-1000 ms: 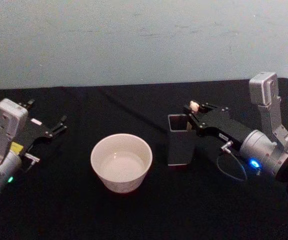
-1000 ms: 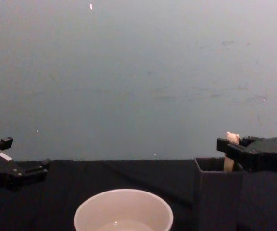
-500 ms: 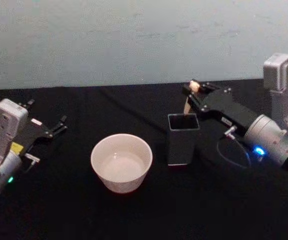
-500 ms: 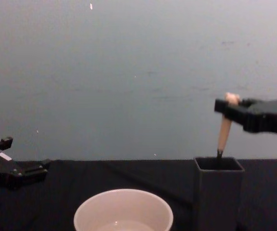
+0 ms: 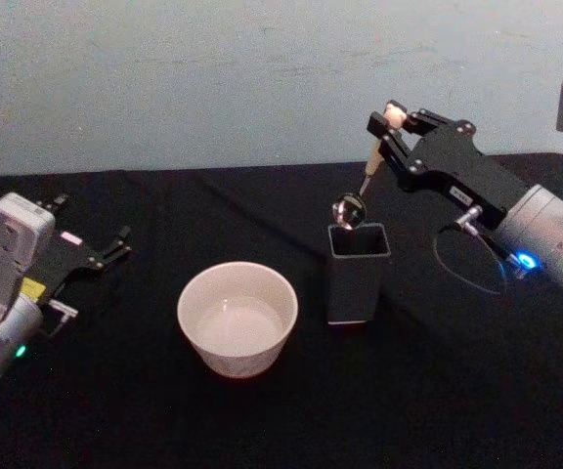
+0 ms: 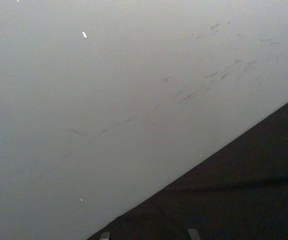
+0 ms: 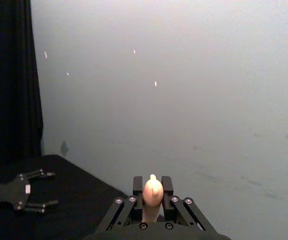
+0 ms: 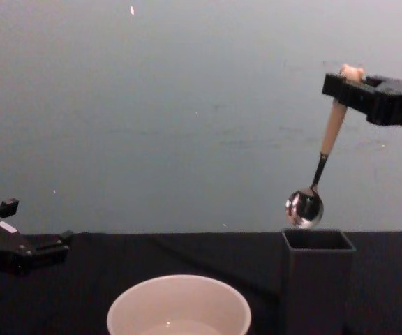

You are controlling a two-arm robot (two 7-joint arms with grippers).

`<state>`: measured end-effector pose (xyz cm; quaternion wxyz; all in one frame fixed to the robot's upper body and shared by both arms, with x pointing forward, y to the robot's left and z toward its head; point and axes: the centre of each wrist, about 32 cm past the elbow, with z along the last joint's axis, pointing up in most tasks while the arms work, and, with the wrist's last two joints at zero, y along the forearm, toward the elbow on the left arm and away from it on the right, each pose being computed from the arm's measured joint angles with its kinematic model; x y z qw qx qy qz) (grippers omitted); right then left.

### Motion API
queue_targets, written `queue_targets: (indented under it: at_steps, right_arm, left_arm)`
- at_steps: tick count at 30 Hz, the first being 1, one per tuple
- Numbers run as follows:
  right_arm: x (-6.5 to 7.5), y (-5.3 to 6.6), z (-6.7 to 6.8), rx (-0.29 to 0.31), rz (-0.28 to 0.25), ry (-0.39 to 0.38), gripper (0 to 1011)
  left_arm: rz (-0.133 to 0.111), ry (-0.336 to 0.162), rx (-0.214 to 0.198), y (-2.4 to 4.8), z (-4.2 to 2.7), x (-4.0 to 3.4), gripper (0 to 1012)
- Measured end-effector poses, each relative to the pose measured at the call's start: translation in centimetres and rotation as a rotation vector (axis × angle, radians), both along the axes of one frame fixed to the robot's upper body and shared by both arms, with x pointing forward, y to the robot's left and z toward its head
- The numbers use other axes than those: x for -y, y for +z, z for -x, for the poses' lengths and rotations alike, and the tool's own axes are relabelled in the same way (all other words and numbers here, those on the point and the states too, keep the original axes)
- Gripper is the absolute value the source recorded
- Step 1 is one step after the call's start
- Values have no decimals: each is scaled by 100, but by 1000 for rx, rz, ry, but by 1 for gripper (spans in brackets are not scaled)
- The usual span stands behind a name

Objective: Pick up the stirring spoon with one hand, stir inside the cup, then place it back in its original position.

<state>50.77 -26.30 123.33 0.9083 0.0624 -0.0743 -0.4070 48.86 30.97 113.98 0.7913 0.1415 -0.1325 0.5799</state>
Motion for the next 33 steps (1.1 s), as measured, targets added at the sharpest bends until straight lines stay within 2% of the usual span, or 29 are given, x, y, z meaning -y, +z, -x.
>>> queue_targets:
  at_steps: [8, 12, 20, 25, 33]
  right_arm:
    - [-108, 7, -62, 18, 19, 56, 214]
    - [-275, -64, -129, 29, 30, 114, 214]
    - [-488, -183, -179, 40, 44, 207, 214]
    - [-574, -240, -182, 38, 51, 248, 214]
    - [-691, -439, -190, 25, 84, 314, 214]
  left_arm:
    - [0, 0, 0, 0, 0, 0, 1001]
    - [0, 0, 0, 0, 0, 0, 1001]
    - [0, 0, 0, 0, 0, 0, 1001]
    - [0, 0, 0, 0, 0, 0, 1001]
    - [0, 0, 0, 0, 0, 0, 1001]
